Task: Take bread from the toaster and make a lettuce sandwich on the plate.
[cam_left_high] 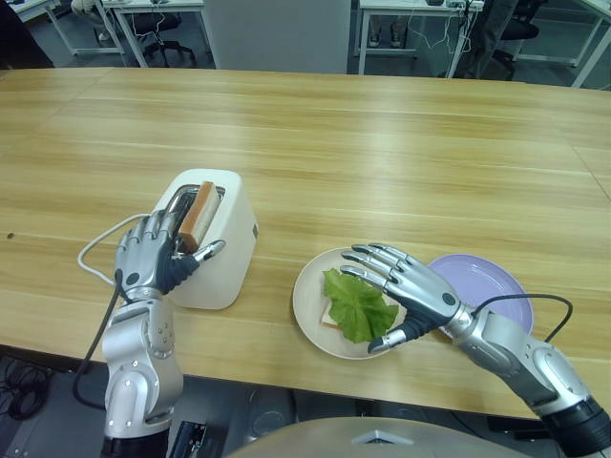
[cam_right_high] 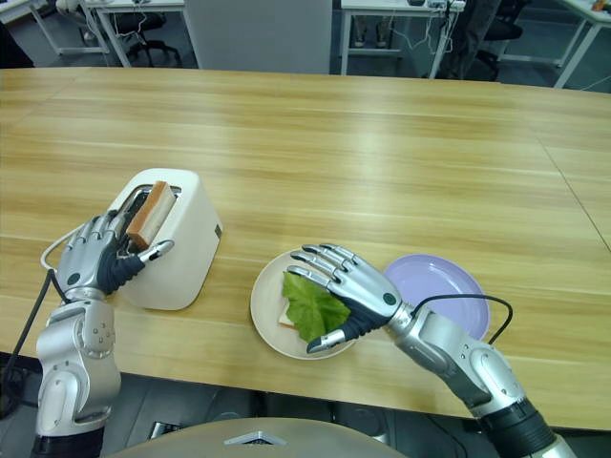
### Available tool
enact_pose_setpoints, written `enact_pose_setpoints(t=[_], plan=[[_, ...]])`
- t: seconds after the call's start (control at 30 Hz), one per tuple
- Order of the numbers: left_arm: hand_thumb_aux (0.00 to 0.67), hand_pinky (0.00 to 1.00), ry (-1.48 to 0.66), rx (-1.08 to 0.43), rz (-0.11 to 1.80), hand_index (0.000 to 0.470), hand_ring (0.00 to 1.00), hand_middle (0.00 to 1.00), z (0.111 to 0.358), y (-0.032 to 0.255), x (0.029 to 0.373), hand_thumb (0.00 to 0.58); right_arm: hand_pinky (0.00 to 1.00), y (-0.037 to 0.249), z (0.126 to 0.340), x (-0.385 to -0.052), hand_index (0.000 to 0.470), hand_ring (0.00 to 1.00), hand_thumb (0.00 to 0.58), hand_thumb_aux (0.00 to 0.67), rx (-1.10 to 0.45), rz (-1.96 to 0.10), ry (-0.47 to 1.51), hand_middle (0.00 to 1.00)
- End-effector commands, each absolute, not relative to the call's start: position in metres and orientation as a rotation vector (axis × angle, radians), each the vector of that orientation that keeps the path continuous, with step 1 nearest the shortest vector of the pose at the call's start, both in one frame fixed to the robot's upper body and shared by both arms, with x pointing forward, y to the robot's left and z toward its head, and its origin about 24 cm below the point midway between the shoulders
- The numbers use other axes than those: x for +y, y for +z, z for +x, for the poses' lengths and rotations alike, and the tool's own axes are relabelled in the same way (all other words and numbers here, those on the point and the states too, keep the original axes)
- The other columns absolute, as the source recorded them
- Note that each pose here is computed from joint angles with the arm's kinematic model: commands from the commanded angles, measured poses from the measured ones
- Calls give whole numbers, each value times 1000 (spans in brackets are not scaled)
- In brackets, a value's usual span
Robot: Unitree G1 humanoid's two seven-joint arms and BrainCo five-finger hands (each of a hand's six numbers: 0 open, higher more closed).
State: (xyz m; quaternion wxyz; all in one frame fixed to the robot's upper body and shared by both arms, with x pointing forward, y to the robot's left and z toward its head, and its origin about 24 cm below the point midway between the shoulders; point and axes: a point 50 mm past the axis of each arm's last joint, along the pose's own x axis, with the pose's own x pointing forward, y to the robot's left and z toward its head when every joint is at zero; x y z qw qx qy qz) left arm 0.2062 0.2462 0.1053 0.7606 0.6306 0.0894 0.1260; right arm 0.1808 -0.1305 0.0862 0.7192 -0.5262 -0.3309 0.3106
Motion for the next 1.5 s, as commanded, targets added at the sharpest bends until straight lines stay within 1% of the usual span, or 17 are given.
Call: enact_pose_setpoints(t=[0.03, 0.07, 0.17, 0.2, 0.23, 0.27, 0.3, 0.5, 0.63, 0.77, 0.9, 1.03, 1.13, 1.2, 1.23, 1.33, 1.5], plan=[[512, 0, 260, 188, 1343, 352, 0, 0, 210, 102, 245, 548, 0, 91, 179, -132, 0, 0, 0, 0, -719, -1146, 679, 0], [670, 0, 264, 175, 1332, 460, 0, 0, 211, 103, 245, 580, 0, 91, 179, -133, 0, 0, 0, 0, -715, -1142, 679, 0], [670, 0, 280, 125, 1292, 460, 0, 0, 212, 108, 244, 580, 0, 91, 177, -134, 0, 0, 0, 0, -707, -1128, 676, 0], [670, 122, 289, 107, 1279, 460, 122, 122, 212, 110, 243, 580, 0, 92, 177, -134, 0, 0, 0, 0, -706, -1126, 676, 0], [670, 718, 294, 95, 1271, 460, 718, 718, 212, 112, 243, 580, 0, 92, 177, -135, 0, 0, 0, 0, -705, -1125, 676, 0], [670, 957, 301, 72, 1249, 460, 957, 957, 213, 114, 242, 580, 0, 92, 177, -135, 0, 0, 0, 0, -705, -1121, 675, 0], [670, 1000, 305, 53, 1238, 460, 1000, 1000, 213, 116, 241, 580, 0, 92, 177, -135, 0, 0, 0, 0, -704, -1118, 675, 0], [670, 1000, 353, -63, 1141, 460, 1000, 1000, 211, 133, 239, 580, 0, 92, 177, -136, 0, 0, 0, 0, -702, -1108, 679, 0], [670, 1000, 390, -194, 1087, 460, 1000, 1000, 208, 155, 235, 580, 0, 94, 175, -138, 0, 0, 0, 0, -711, -1099, 673, 0], [670, 1000, 397, -352, 1056, 460, 1000, 1000, 200, 184, 224, 580, 0, 102, 175, -144, 0, 0, 0, 0, -748, -1102, 639, 0], [670, 1000, 281, -464, 1076, 460, 1000, 1000, 194, 207, 204, 580, 0, 111, 177, -157, 0, 0, 0, 0, -808, -1164, 594, 0], [670, 1000, 99, -512, 1086, 460, 1000, 1000, 191, 218, 183, 580, 0, 118, 175, -168, 0, 0, 0, 0, -865, -1218, 597, 0], [670, 1000, -74, -489, 1044, 460, 1000, 1000, 193, 216, 169, 580, 0, 126, 173, -174, 0, 0, 0, 0, -921, -1248, 619, 0], [670, 1000, -239, -440, 1005, 460, 1000, 1000, 197, 206, 157, 580, 0, 132, 171, -177, 0, 0, 0, 0, -960, -1268, 644, 0], [670, 1000, -345, -400, 973, 460, 1000, 1000, 199, 198, 149, 580, 0, 133, 169, -178, 0, 0, 0, 0, -974, -1275, 671, 0], [670, 1000, -576, -301, 897, 460, 1000, 1000, 202, 173, 132, 580, 0, 132, 160, -176, 0, 0, 0, 0, -997, -1284, 801, 0], [670, 1000, -825, -159, 772, 460, 1000, 1000, 212, 135, 112, 580, 0, 122, 142, -168, 0, 0, 0, 0, -966, -1241, 1031, 0]])
